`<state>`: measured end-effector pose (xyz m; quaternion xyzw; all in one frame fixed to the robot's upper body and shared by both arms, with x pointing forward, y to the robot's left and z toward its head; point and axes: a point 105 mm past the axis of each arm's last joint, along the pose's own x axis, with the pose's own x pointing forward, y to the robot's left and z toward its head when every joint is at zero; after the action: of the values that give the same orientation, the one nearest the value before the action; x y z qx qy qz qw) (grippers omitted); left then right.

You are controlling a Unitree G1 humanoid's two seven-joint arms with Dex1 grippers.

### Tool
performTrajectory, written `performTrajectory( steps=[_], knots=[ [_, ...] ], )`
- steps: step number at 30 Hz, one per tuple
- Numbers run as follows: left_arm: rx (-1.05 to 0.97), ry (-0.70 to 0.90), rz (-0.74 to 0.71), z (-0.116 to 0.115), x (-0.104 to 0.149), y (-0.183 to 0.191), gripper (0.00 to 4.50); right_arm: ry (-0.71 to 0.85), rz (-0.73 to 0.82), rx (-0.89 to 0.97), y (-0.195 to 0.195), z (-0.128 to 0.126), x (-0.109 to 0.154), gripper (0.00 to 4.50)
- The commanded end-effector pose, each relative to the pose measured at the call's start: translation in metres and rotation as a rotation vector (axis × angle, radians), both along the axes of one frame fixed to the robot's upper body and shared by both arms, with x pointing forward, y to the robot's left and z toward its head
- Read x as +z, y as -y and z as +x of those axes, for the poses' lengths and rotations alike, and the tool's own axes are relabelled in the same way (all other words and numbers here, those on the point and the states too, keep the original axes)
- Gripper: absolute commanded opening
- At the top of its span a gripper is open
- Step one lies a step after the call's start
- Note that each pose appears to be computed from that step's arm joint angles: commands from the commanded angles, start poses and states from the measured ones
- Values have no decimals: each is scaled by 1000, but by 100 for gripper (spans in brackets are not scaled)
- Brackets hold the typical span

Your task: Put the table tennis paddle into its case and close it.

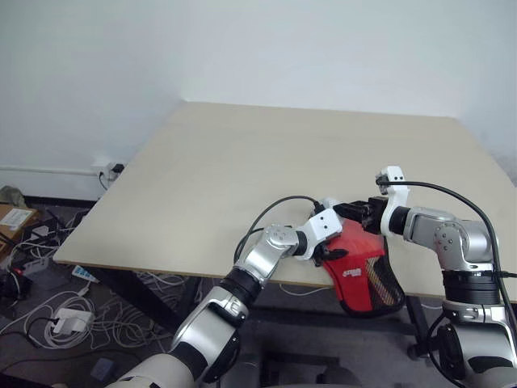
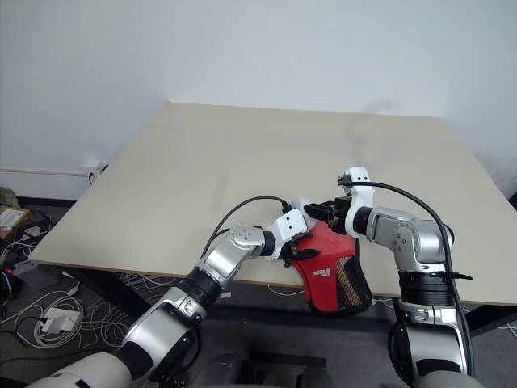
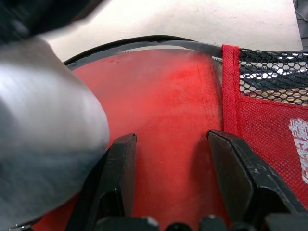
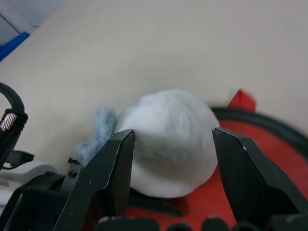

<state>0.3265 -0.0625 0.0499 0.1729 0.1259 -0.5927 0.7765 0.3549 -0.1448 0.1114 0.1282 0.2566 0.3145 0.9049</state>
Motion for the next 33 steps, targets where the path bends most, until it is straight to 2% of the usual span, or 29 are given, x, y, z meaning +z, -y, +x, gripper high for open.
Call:
performTrajectory(
  steps=[1,13,16,22,27,30,33],
  knots=[
    [-19,-3,40,-3,-7,0,241,42,47,-1,-3,8,19,282],
    [7,-9,38,1,-5,-4,241,-81,53,57,-20,6,-2,282],
    [13,-10,36,2,-4,-4,246,-95,51,60,-22,5,-6,215],
    [33,-12,38,6,-4,-9,246,-117,17,88,-29,2,-15,14],
    [35,-22,40,6,-4,-10,246,-7,64,5,-27,21,3,3],
    [33,-32,47,3,-6,-10,246,94,55,-152,-14,45,16,3],
    [32,-37,57,1,-9,-11,246,128,66,-255,-7,60,22,3]
  ],
)
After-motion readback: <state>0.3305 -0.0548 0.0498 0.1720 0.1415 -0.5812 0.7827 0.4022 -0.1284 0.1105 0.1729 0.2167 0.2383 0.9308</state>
